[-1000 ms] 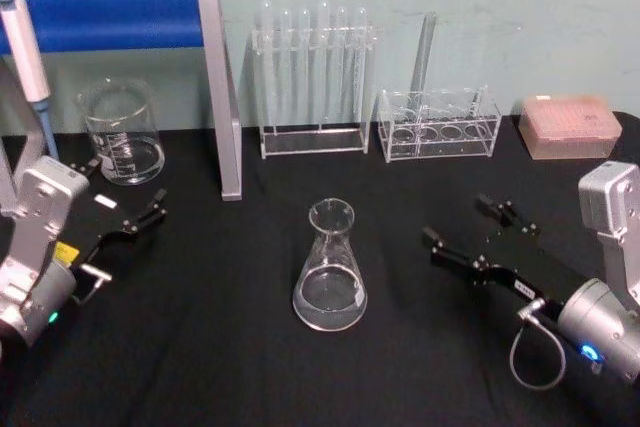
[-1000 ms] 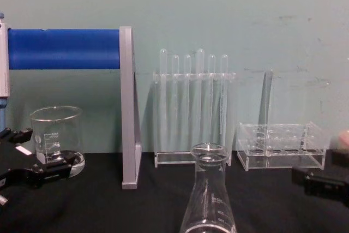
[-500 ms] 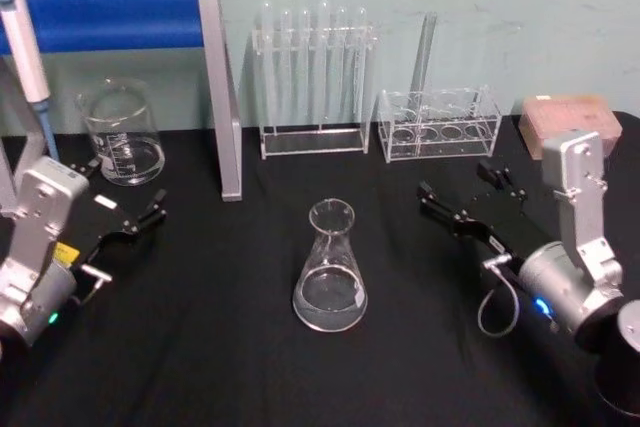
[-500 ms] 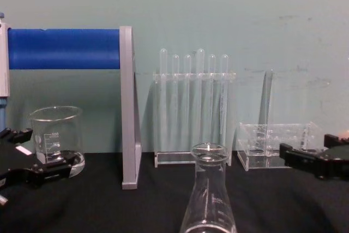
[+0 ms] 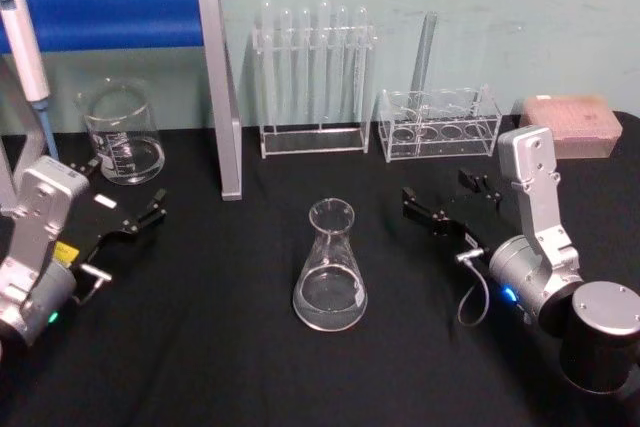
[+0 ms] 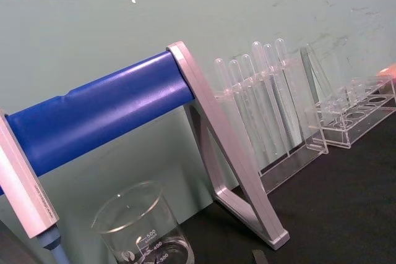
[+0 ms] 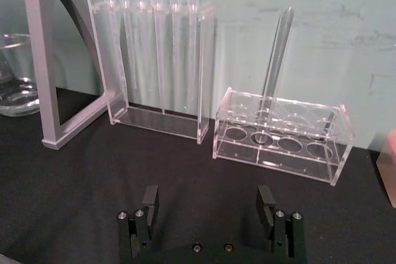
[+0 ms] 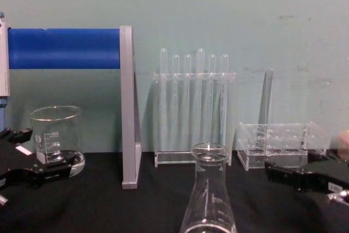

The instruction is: Grasp the erlenmeyer flask with one hand, shake it three times, then place it back.

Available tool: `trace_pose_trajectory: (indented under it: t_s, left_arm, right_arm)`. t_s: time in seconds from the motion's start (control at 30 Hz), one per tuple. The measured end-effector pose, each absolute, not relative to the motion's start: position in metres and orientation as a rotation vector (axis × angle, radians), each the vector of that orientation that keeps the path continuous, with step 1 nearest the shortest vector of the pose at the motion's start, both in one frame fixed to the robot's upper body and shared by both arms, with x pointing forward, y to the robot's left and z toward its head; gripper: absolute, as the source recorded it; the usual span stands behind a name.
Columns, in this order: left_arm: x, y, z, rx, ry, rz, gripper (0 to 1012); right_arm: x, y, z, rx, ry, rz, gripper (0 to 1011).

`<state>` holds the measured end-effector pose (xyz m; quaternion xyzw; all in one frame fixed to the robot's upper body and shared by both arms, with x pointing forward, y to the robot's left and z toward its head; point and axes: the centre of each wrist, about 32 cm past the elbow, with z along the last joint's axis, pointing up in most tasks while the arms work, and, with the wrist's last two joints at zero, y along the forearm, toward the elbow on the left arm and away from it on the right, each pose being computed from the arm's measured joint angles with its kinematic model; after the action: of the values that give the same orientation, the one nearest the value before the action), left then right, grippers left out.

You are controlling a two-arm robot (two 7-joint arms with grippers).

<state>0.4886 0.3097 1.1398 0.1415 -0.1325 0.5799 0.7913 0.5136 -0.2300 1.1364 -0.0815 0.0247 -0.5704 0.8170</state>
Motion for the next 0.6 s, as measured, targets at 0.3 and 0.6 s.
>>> trace_pose_trajectory:
  t_s: [0.3, 0.6]
  left_arm:
    - [0.4886, 0.3097, 1.1398, 0.304, -0.285, 1.248, 1001]
    - [0.4886, 0.3097, 1.1398, 0.304, -0.285, 1.248, 1001]
  right_arm:
    - [0.5159, -0.2279, 1.1318, -0.200, 0.063, -1.218, 1003]
    - [0.5157, -0.2278, 1.1317, -0.201, 0.061, -1.215, 1002]
